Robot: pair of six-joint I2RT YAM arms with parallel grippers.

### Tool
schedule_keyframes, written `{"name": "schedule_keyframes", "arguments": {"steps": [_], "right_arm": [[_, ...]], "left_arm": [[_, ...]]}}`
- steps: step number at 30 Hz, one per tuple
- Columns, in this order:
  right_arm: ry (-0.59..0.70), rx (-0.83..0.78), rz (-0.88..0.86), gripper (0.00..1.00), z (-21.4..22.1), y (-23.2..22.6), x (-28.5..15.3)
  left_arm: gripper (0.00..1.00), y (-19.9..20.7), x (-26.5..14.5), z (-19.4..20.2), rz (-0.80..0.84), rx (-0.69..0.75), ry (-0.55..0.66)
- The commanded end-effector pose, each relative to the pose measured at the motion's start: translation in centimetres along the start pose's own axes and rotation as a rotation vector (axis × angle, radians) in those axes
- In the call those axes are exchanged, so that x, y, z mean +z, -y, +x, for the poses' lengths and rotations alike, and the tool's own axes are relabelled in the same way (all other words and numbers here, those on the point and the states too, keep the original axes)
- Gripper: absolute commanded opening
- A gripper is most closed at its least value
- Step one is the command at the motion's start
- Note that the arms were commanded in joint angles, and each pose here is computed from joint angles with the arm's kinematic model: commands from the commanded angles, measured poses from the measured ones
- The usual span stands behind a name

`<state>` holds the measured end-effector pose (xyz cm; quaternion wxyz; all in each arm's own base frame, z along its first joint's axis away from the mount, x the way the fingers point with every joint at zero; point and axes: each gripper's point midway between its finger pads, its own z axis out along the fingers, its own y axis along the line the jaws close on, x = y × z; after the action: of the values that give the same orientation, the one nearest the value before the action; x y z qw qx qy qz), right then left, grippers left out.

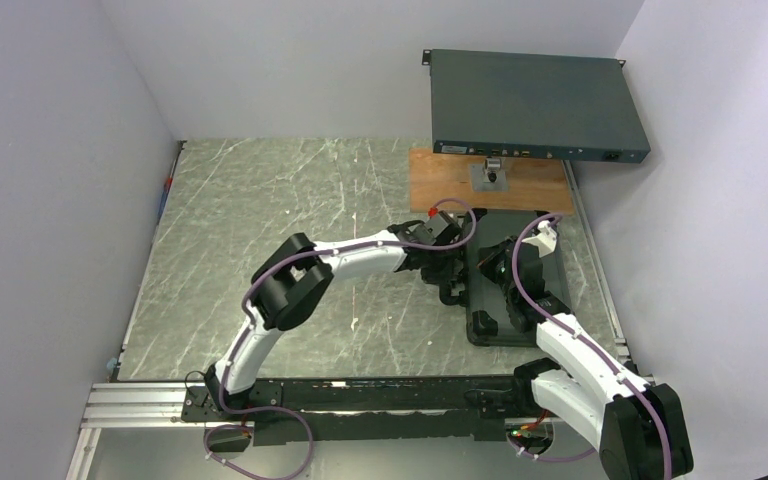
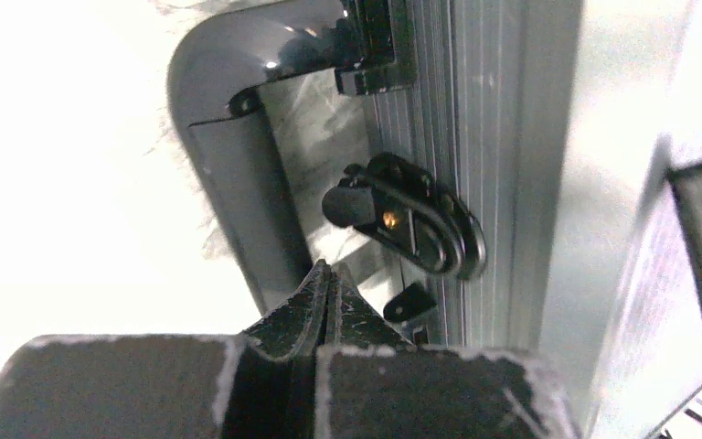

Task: Pack up texas hold em set

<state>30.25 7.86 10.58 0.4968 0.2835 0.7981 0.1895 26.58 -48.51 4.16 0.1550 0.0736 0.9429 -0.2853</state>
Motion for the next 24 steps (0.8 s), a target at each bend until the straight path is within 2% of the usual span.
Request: {"name": "schedule_keyframes", "arguments": {"steps": [1,5,15,24], "right_arm": [[-0.319,-0.114,0.209,0.00,8.2,7.3,-2.2],[-0.318,-0.115,0.206,0.00,8.2,7.2,-2.2],[-0.320,-0.115,0.207,0.00,8.2,7.3,-2.2],[-0.323,-0.117,0.206,0.00,8.3,7.2,-2.2]], "left_arm": [[0.00,1.3,-3.7,-3.0,0.037,0.038,0.113],[0.00,1.7,-4.2,-3.5,0.042,0.053,0.131],[0.00,1.8,-1.1,-4.0,0.020,0.068,0.086],[0.00,0.7,-0.2,-3.3,-0.005,0.051,0.066]]}}
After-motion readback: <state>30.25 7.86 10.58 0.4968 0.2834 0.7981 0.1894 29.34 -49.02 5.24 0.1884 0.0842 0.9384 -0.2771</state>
